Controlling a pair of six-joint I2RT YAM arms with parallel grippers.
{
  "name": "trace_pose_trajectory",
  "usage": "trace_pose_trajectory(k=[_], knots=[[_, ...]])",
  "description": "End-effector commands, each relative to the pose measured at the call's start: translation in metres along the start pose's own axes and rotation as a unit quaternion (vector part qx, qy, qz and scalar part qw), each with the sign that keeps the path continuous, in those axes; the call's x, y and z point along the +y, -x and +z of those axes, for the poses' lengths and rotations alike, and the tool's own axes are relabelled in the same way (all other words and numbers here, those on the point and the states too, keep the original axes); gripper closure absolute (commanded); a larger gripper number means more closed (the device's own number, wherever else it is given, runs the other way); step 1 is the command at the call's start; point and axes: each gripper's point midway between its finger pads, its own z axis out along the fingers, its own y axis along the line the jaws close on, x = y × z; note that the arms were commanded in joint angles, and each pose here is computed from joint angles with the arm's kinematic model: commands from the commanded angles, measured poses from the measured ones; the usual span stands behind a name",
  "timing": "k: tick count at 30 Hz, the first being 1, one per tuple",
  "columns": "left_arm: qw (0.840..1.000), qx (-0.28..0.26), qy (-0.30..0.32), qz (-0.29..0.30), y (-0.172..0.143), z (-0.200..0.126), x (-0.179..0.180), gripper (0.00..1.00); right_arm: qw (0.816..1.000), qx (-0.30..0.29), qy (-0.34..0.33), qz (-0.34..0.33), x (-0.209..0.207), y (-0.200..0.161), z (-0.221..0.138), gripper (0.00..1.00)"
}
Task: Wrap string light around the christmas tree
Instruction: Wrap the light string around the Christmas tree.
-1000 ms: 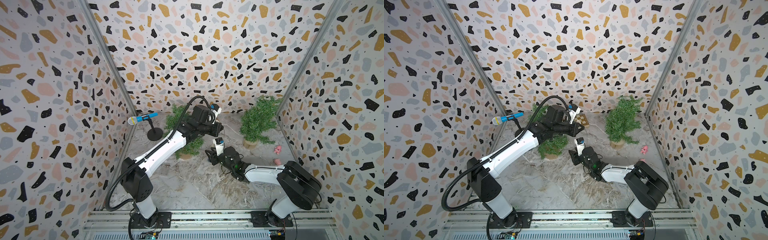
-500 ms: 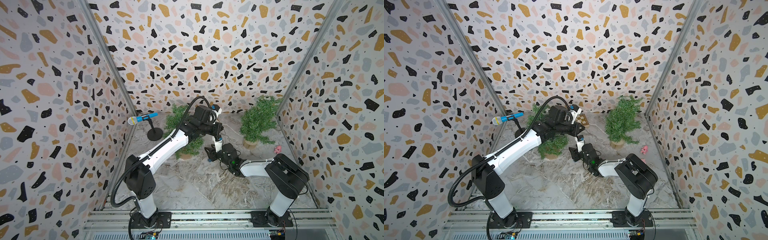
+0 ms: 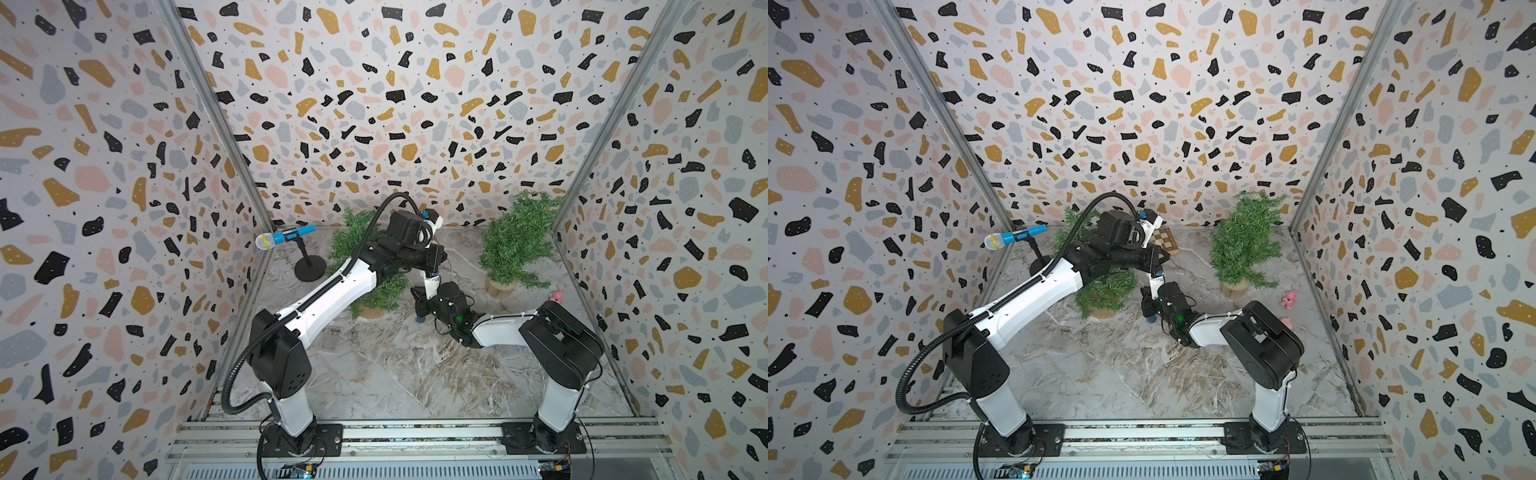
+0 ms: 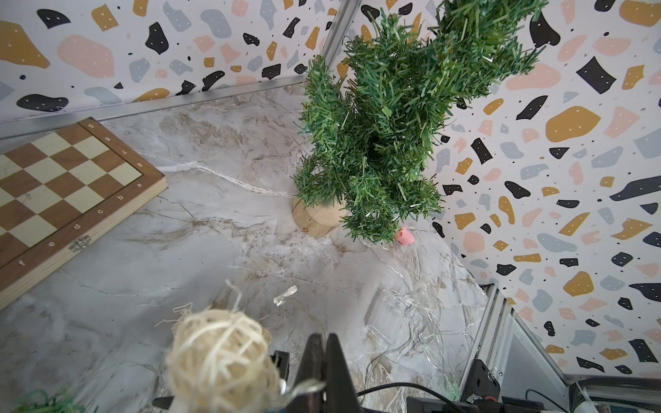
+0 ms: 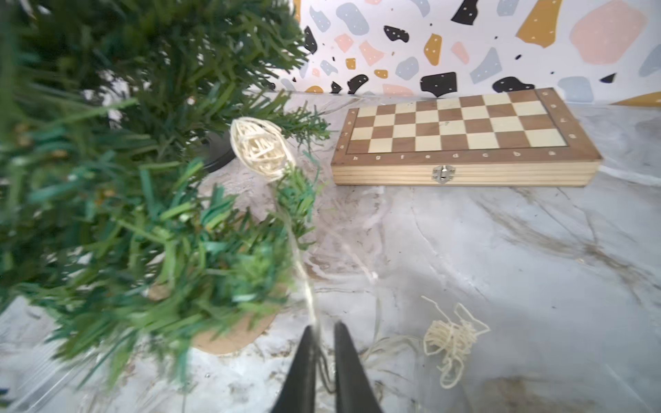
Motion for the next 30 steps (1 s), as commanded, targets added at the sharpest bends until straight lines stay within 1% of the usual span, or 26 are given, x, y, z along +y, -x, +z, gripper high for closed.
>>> trace_pose_trajectory(k=[1,6,8,11,13,15,19,25,30], knots=[[1.0,-0.019,-0.012,0.005,0.011,-0.008,-0.007,1.0,0.998,-0.053,-0.014,-0.002,0.005,0.051,-0.009,0.93],[1.0,-0.018,-0.014,0.005,0.008,-0.01,-0.008,1.0,0.995,-0.091,-0.034,0.018,0.0,0.087,-0.015,0.97],[1.0,-0.019,-0.012,0.006,0.008,-0.011,-0.007,1.0,0.994,-0.087,-0.06,0.026,-0.007,0.091,-0.011,0.98],[1.0,-0.019,-0.009,0.007,0.008,-0.013,-0.007,1.0,0.991,-0.061,-0.112,0.036,-0.024,0.083,-0.004,0.98],[1.0,-0.021,-0.009,0.008,0.009,-0.015,-0.008,1.0,0.987,-0.049,-0.144,0.045,-0.036,0.072,-0.008,0.98],[1.0,-0.022,-0.008,0.01,0.009,-0.017,-0.008,1.0,0.983,-0.046,-0.172,0.048,-0.045,0.063,-0.019,0.98],[1.0,-0.027,-0.004,0.01,0.012,-0.022,-0.007,1.0,0.98,-0.051,-0.191,0.028,-0.044,0.055,-0.042,0.99],[0.999,-0.031,-0.001,0.009,0.014,-0.026,-0.003,1.0,0.989,-0.024,-0.146,0.012,-0.027,0.034,-0.069,0.99],[0.999,-0.038,0.001,0.01,0.019,-0.031,-0.001,1.0,0.997,-0.014,-0.073,0.002,0.002,0.021,-0.101,0.97]])
